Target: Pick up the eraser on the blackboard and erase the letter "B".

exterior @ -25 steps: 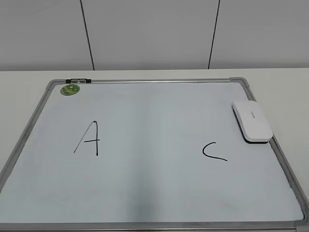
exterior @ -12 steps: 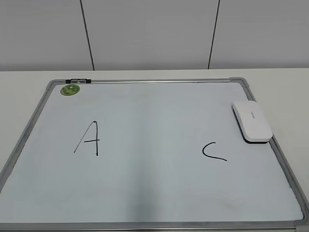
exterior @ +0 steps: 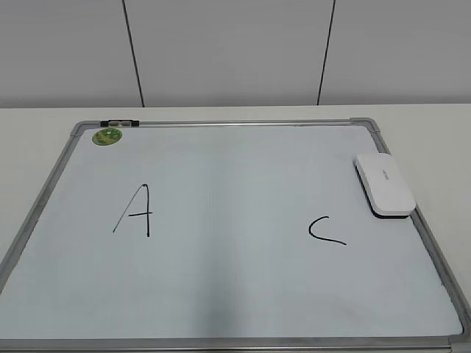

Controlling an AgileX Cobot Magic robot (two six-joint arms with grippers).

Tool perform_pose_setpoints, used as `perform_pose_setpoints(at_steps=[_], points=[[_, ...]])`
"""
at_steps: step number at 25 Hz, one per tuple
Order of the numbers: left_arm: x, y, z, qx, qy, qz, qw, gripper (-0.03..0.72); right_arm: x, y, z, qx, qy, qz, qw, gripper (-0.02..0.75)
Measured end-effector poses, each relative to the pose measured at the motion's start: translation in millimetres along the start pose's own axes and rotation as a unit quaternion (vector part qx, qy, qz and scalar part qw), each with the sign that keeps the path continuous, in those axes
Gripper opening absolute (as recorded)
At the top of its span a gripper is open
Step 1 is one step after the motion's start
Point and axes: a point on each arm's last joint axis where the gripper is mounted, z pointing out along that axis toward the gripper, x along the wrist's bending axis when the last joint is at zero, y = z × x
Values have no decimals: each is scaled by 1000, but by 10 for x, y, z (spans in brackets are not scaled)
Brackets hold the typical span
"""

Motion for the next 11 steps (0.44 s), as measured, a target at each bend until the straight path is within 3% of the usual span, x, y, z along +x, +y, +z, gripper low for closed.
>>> perform_pose_setpoints(at_steps=[11], points=[[0,0,0,0,0,0,1000,473,0,-2,0,1,0,0,1000,587]])
